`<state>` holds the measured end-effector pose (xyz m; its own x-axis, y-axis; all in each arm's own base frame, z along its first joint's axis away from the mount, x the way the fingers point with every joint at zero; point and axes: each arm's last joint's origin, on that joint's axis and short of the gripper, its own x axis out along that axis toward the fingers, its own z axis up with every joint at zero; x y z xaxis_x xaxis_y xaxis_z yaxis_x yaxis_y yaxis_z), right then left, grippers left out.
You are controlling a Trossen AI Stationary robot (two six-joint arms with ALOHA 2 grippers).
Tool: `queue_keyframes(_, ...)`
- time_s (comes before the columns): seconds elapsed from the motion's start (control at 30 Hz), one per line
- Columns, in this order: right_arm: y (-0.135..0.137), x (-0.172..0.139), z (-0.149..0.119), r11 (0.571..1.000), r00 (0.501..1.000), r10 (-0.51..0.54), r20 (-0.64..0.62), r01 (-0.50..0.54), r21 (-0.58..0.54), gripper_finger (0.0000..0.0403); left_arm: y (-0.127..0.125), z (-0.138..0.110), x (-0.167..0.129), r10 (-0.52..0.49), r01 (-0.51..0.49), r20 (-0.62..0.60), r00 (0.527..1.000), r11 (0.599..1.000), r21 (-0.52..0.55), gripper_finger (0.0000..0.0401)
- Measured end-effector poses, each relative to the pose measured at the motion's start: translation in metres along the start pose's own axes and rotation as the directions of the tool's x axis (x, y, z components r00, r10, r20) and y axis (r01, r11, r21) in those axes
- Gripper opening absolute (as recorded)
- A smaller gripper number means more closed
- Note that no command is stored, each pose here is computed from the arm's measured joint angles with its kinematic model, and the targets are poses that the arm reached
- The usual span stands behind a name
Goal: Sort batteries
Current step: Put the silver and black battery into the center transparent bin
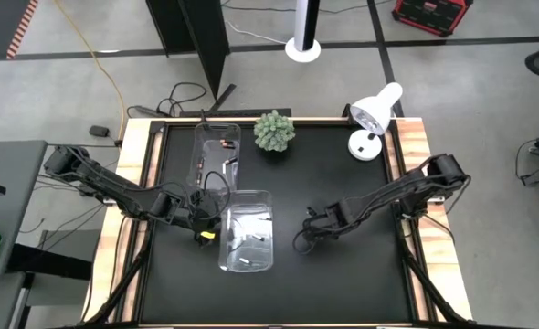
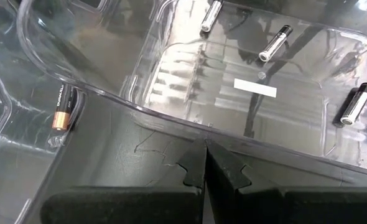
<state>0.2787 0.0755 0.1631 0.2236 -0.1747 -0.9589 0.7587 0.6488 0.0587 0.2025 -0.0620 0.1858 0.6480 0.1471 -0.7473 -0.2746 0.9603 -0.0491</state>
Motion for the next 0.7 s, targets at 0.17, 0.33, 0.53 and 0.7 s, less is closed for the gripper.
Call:
queue_keyframes(0.17, 0.003, 0.014, -0.003, 1.0, 0.999, -0.028, -0.03, 0.028, 0.006, 0.0207, 0.0, 0.0, 0.0, 0.0, 0.0, 0.0, 1.0, 1.0, 0.001, 0.0002)
queue_keyframes(0.33, 0.007, 0.028, -0.005, 0.998, 0.997, -0.055, -0.049, 0.055, 0.005, 0.0201, 0.0, 0.0, 0.0, 0.001, -0.001, -0.002, 1.0, 1.0, 0.005, 0.0002)
queue_keyframes(0.53, 0.008, 0.031, -0.005, 0.999, 0.998, -0.045, -0.045, 0.046, 0.007, 0.0155, 0.0, 0.0, 0.0, 0.001, -0.001, -0.001, 1.0, 1.0, 0.004, 0.0002)
queue_keyframes(0.7, 0.009, 0.032, -0.005, 0.999, 0.998, -0.046, -0.046, 0.046, -0.001, 0.008, 0.0, 0.0, 0.0, 0.001, -0.001, -0.001, 1.0, 1.0, 0.004, 0.0002)
